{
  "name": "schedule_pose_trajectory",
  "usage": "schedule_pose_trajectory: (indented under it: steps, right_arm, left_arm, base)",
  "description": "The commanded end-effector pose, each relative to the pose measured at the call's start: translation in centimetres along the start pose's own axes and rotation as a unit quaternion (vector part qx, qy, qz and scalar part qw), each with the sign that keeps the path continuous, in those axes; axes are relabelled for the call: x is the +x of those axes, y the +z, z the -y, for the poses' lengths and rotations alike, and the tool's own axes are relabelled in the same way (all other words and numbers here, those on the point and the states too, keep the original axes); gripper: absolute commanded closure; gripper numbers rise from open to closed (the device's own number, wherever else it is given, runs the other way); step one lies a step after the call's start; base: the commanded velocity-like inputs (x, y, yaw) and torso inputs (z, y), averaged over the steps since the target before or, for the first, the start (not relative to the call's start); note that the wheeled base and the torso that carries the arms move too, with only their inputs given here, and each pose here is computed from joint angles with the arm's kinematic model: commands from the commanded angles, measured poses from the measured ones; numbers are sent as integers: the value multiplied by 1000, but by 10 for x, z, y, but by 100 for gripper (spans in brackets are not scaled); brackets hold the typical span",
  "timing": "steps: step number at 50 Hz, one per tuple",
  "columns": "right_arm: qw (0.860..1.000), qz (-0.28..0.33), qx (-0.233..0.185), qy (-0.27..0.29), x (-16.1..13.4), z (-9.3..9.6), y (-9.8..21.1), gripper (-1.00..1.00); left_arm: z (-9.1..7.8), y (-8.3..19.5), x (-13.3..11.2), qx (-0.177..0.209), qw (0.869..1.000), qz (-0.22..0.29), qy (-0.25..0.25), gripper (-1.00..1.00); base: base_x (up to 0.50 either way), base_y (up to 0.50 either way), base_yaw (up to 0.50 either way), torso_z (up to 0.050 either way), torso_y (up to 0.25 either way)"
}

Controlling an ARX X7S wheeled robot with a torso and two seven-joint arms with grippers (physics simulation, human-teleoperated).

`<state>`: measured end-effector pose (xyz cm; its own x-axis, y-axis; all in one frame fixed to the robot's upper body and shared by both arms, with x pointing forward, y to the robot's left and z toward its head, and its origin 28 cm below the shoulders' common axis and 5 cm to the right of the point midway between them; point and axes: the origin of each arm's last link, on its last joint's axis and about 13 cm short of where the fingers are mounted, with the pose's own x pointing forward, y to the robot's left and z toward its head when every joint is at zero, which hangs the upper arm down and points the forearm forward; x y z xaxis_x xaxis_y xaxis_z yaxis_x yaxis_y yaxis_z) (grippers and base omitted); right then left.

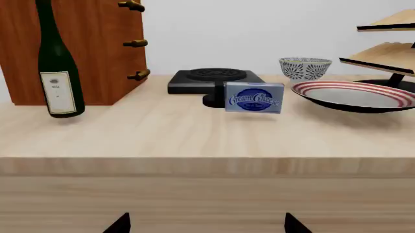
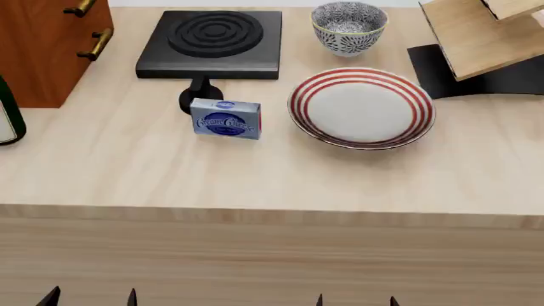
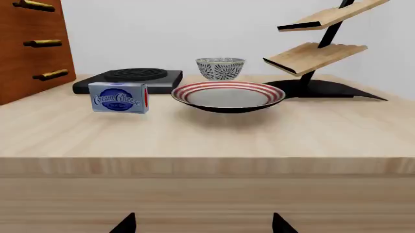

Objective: Pick up the cream cheese and put it in the bowl.

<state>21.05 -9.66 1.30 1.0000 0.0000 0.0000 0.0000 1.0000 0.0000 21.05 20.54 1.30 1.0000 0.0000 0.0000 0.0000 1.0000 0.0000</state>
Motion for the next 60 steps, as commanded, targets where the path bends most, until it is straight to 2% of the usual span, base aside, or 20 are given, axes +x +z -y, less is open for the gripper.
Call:
schedule_pose_trajectory:
  steps: [1, 17, 19, 29, 44, 46, 47, 49, 60]
  right_arm:
    - [1000, 0, 0, 0, 0, 0, 0, -100]
    - [1000, 2, -3, -1, 0, -1, -2, -100]
    - [1000, 2, -5, -4, 1, -1, -2, -100]
    - [1000, 3, -7, -10, -1, 0, -1, -100]
    - [1000, 3, -10, -16, 1, 1, -6, -100]
    - [1000, 4, -11, -15, 1, 0, -6, -100]
    - [1000, 4, -10, -14, 0, 0, -5, -100]
    - [1000, 4, -9, -14, 0, 0, -5, -100]
    - [1000, 5, -4, -16, -1, 0, -4, -100]
  left_arm:
    - [0, 0, 0, 0, 1000, 0, 0, -100]
    - [4, -3, -2, 7, 1000, 0, 1, -100]
    - [3, 11, 2, 7, 1000, -2, 6, -100]
    - [5, 14, 0, 5, 1000, -7, 2, -100]
    - [4, 12, 2, 2, 1000, -13, 2, -100]
    - [5, -5, 0, 1, 1000, -12, 2, -100]
    - [4, 6, 2, -2, 1000, -11, 2, -100]
    - [4, 10, 2, 3, 1000, -12, 3, -100]
    - [5, 12, 0, 10, 1000, -5, 0, -100]
  base:
    - [0, 0, 0, 0, 0]
    - [0, 0, 0, 39, 25]
    - [0, 0, 0, 50, 39]
    - [0, 0, 0, 50, 40]
    - [0, 0, 0, 50, 40]
    - [0, 0, 0, 50, 40]
    - [0, 0, 0, 50, 39]
    - [0, 0, 0, 50, 39]
    - [203, 0, 0, 0, 0]
